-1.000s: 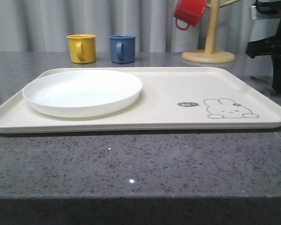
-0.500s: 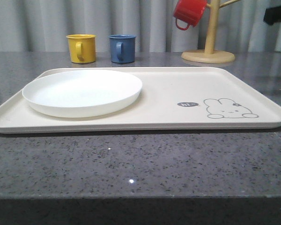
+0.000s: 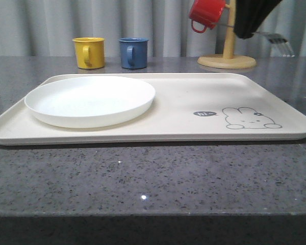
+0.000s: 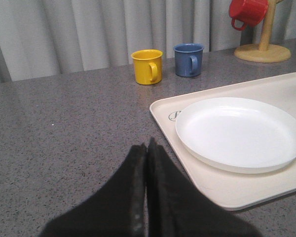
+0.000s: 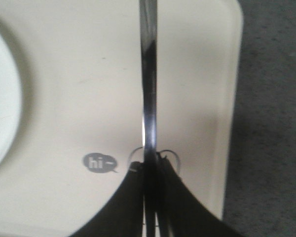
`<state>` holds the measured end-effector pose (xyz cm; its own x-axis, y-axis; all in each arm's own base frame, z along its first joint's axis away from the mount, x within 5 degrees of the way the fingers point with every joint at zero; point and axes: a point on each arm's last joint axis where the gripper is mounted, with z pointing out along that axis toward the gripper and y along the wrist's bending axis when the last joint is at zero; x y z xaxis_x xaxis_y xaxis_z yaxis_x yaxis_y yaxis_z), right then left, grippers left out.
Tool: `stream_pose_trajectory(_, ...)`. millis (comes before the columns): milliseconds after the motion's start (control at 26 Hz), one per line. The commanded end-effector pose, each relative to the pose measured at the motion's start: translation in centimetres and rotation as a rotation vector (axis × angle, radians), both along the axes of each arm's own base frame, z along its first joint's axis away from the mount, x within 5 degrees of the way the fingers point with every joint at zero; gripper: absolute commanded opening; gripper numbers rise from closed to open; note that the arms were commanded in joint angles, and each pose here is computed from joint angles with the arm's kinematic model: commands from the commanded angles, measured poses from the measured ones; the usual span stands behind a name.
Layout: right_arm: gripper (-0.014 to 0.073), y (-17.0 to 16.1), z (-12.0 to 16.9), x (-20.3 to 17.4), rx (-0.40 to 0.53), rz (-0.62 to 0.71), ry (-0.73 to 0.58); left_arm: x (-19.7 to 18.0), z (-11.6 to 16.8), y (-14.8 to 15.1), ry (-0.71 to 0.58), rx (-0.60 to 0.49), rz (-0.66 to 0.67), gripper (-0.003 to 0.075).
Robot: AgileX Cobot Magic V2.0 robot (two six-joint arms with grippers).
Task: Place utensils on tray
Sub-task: 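Carry the fork with the right gripper onto the tray beside the plate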
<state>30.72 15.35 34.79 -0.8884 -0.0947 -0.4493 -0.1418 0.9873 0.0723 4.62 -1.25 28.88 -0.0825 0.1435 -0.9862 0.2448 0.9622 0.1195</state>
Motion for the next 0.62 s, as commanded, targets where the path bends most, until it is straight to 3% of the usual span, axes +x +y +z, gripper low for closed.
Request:
stream_pose_trajectory(0, -0.0004, 1.9, 1.4, -0.3, 0.062, 0.019, -0.097, 0.0, 1.6, 0.0, -0.096, -0.042, 0.004, -0.0018)
stream_pose_trajectory(577, -0.0004, 5.0, -3.8, 3.0, 0.166, -0.148, 0.002, 0.0, 1.6, 0.0, -0.096, -0.042, 0.004, -0.0018)
